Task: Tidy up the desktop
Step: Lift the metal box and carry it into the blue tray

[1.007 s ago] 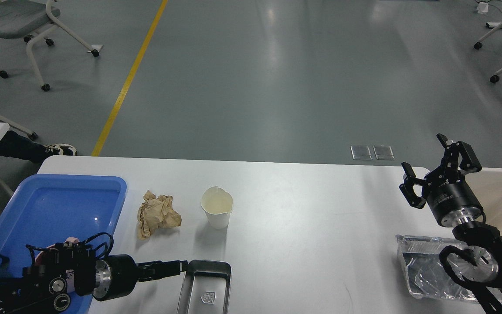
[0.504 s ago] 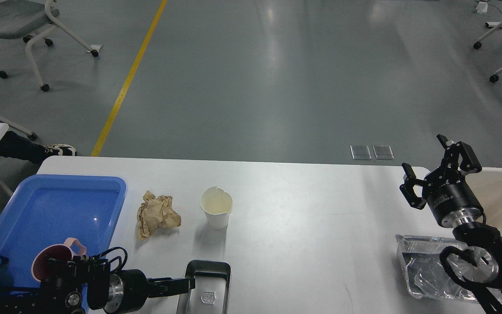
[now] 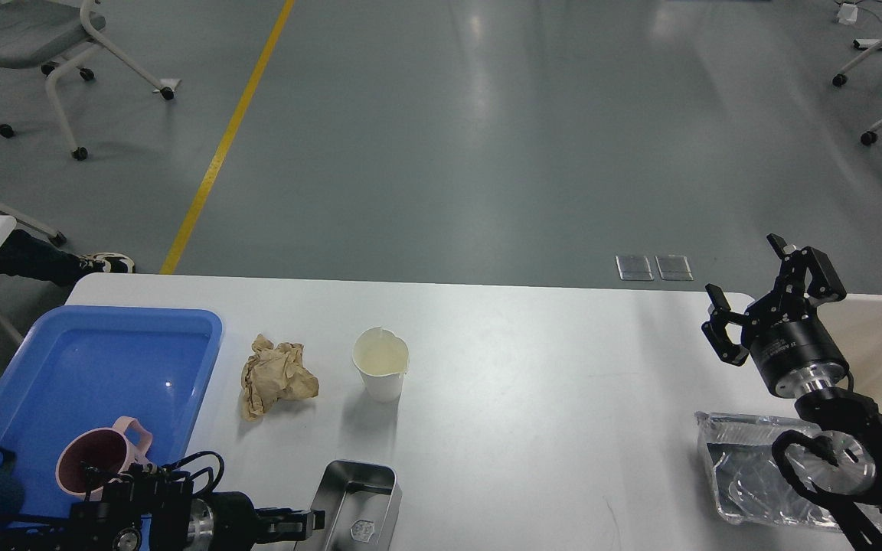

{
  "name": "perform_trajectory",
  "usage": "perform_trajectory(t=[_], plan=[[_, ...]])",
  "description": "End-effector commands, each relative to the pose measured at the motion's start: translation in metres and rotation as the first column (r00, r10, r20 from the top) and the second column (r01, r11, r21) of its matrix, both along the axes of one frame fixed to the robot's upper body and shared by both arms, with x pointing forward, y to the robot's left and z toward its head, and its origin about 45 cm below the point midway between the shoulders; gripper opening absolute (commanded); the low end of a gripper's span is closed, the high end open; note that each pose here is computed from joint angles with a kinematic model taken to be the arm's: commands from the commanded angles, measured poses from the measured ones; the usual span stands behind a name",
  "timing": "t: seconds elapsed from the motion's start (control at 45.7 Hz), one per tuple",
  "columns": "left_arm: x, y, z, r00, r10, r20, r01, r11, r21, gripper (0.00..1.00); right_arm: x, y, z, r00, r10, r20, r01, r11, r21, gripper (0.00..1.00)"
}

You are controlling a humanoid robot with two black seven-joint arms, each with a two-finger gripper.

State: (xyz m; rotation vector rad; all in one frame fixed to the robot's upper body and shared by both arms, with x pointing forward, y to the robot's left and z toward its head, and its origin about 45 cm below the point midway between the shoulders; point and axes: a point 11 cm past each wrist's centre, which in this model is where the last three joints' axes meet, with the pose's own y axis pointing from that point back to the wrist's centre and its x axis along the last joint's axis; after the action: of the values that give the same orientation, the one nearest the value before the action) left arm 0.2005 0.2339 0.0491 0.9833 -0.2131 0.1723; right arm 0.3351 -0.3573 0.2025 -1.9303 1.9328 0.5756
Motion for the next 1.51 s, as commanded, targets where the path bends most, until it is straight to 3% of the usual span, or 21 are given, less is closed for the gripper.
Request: perform_trajectory(t=[0.0,0.328,0.723,1.029,1.27,1.489], plan=[[0.002,0.001,0.001,1.000,0.001,0.006,-0.001,1.000,0.004,0.00,0.001,0.000,0.000,1.000,-0.002,-0.001,0.002,1.000,0.000,1.00],[0.014,-0.002,0.030,0.997,-0.017,0.075,0.019,0.999,-0.032,0.00,0.000,-0.002,-0.003,1.000,-0.008,-0.008,0.008,1.000,0.000,1.00],[0.070,0.090,0.113,0.968,0.135,0.211,-0.150,0.987,0.054,0.00,0.000,-0.001,-0.004,1.000,-0.007,-0.010,0.007,1.000,0.001,1.00],[0.081,0.144,0.185,0.924,0.236,0.300,-0.265,0.962,0.060,0.00,-0.003,0.016,-0.014,0.998,0.045,-0.040,-0.045,0.999,-0.007,1.00],[0.087,0.186,0.201,0.890,0.306,0.339,-0.354,0.931,0.088,0.00,0.001,0.018,-0.010,0.998,0.049,-0.028,-0.049,0.999,-0.008,1.00],[0.096,0.209,0.182,0.872,0.361,0.329,-0.418,0.900,0.120,0.00,0.002,0.018,-0.009,0.998,0.049,-0.027,-0.049,0.999,-0.008,1.00]])
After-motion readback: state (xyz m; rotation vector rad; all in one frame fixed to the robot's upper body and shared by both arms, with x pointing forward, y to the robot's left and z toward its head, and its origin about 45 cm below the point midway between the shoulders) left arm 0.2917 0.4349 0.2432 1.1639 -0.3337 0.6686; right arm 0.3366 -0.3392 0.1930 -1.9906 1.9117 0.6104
